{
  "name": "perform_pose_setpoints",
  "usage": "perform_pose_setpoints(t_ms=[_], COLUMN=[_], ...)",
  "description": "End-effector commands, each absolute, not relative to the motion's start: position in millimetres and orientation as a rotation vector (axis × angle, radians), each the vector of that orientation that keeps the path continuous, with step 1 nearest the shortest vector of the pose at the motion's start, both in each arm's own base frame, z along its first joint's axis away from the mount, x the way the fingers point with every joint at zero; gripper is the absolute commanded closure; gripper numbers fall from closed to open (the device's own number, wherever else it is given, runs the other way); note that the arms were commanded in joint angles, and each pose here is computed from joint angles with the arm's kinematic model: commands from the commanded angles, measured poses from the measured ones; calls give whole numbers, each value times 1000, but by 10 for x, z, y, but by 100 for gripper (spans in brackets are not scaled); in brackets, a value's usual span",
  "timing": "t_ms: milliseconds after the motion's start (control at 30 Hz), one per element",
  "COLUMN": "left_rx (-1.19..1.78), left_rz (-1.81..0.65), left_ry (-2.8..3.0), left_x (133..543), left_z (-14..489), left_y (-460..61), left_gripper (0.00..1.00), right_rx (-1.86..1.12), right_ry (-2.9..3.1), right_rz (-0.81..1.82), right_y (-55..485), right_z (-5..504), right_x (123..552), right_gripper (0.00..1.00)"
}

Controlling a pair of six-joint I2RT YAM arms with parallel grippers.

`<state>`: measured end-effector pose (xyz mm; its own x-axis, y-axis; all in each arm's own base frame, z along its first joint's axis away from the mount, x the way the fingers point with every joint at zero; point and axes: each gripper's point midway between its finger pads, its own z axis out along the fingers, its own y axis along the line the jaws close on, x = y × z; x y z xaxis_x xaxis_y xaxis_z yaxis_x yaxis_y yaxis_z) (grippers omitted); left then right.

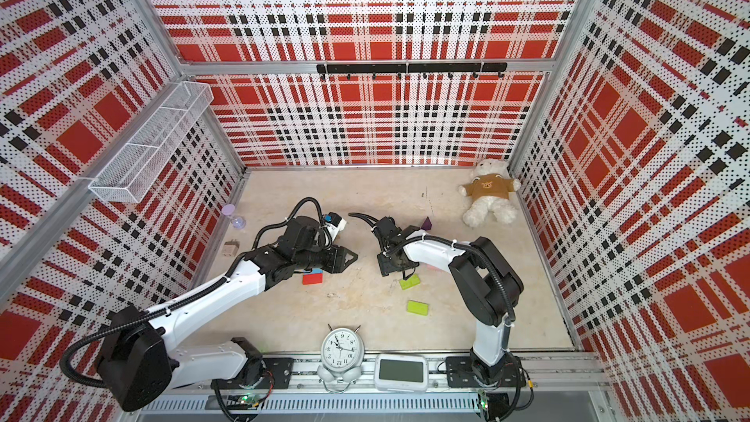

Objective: Assemble a carrot with building blocks
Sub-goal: Pick up the building block from the center of the board.

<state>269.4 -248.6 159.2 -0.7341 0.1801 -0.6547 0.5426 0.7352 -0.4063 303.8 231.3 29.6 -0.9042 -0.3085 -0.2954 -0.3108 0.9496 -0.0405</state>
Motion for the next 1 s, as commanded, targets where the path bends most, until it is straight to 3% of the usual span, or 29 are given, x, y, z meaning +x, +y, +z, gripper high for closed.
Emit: perform_pose_setpoints(t_ms=[0, 200, 433, 967], left_rx=[530, 492, 490, 510], left_rz=[-789, -803, -807, -842], left_ry=[2326, 2336, 2337, 2326], left_x=[2708, 2717, 2735, 2731], left_z=[1623, 1628, 1622, 1617], left_y=[-2433, -2429, -2444, -2478], left_gripper=[47, 47, 47, 47], right_rx=[-516, -525, -489, -1], right_ry=[2759, 2759, 2778, 2858], right_rz=[-50, -40, 43, 58], right_y=[2328, 2365, 2392, 2229], right_z=[281, 218, 226, 230], right_x=[3163, 3230, 3278, 3358], right_gripper=[23, 28, 44, 44])
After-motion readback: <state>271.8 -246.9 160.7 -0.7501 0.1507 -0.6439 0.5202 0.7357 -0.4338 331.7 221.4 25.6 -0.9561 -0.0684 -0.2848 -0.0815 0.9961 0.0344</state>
